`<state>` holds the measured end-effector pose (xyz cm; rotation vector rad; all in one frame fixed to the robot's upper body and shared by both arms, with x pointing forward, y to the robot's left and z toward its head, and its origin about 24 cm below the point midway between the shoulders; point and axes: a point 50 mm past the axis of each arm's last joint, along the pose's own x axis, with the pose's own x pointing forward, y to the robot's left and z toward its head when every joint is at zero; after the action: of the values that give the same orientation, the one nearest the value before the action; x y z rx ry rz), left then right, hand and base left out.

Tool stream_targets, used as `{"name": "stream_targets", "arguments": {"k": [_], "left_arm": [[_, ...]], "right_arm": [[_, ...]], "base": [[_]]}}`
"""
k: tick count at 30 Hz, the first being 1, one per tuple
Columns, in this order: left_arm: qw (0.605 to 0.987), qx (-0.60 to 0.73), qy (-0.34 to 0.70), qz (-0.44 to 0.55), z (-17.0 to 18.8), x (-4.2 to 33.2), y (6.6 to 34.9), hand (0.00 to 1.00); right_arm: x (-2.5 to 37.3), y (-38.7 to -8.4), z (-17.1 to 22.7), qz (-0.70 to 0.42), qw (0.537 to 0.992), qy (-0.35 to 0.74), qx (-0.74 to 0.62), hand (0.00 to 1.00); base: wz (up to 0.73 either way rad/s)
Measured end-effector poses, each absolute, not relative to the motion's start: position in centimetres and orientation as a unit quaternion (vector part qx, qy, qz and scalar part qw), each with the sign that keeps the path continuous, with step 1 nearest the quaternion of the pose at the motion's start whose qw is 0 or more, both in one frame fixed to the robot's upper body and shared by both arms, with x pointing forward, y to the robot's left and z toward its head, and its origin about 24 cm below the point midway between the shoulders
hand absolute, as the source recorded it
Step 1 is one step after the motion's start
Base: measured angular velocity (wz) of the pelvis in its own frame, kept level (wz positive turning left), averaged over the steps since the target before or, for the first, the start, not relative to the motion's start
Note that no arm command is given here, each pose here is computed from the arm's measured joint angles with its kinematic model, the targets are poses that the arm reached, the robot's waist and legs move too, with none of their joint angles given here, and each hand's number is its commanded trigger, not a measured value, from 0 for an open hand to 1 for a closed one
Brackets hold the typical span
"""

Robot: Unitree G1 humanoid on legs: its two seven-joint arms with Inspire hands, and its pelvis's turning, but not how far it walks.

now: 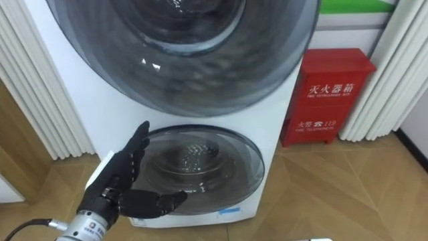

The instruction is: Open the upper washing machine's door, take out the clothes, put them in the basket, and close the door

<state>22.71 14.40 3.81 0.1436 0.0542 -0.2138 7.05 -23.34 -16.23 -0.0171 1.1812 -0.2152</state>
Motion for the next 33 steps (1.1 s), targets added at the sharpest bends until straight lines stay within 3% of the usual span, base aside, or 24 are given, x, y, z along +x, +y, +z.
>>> {"name": "stream_targets", "arguments": {"k": [10,16,19,22,24,30,33], "left_arm": [[0.988,0.105,-0.001,-0.111,4.8,24.1,14.0,0.0],[0.979,0.14,0.111,-0.099,-0.5,23.6,15.2,0.0],[0.961,0.166,0.2,-0.091,-5.0,21.8,16.6,0.0],[0.916,0.17,0.355,-0.074,-11.0,17.2,18.7,0.0],[0.866,0.156,0.474,-0.041,-14.5,12.0,20.8,0.0],[0.777,0.071,0.606,0.153,-16.4,1.9,25.1,0.0],[0.734,0.069,0.65,0.183,-16.5,-1.7,25.4,0.0]], "right_arm": [[7.2,-23.2,-16.2,-0.093,0.827,0.555,-0.004,0.0],[7.1,-23.2,-16.2,-0.092,0.827,0.554,0.004,0.0],[7.1,-23.3,-16.2,-0.091,0.828,0.554,0.003,0.0],[6.6,-23.2,-16.3,-0.098,0.824,0.557,0.009,0.0],[6.2,-23.2,-16.4,-0.104,0.822,0.56,0.01,0.0],[5.0,-23.1,-16.6,-0.125,0.809,0.573,0.02,0.0],[4.5,-22.9,-16.8,-0.138,0.804,0.577,0.037,0.0]], "base": [[-0.04],[-0.02],[-0.1],[-0.13],[-0.08],[0.0],[0.06]]}}
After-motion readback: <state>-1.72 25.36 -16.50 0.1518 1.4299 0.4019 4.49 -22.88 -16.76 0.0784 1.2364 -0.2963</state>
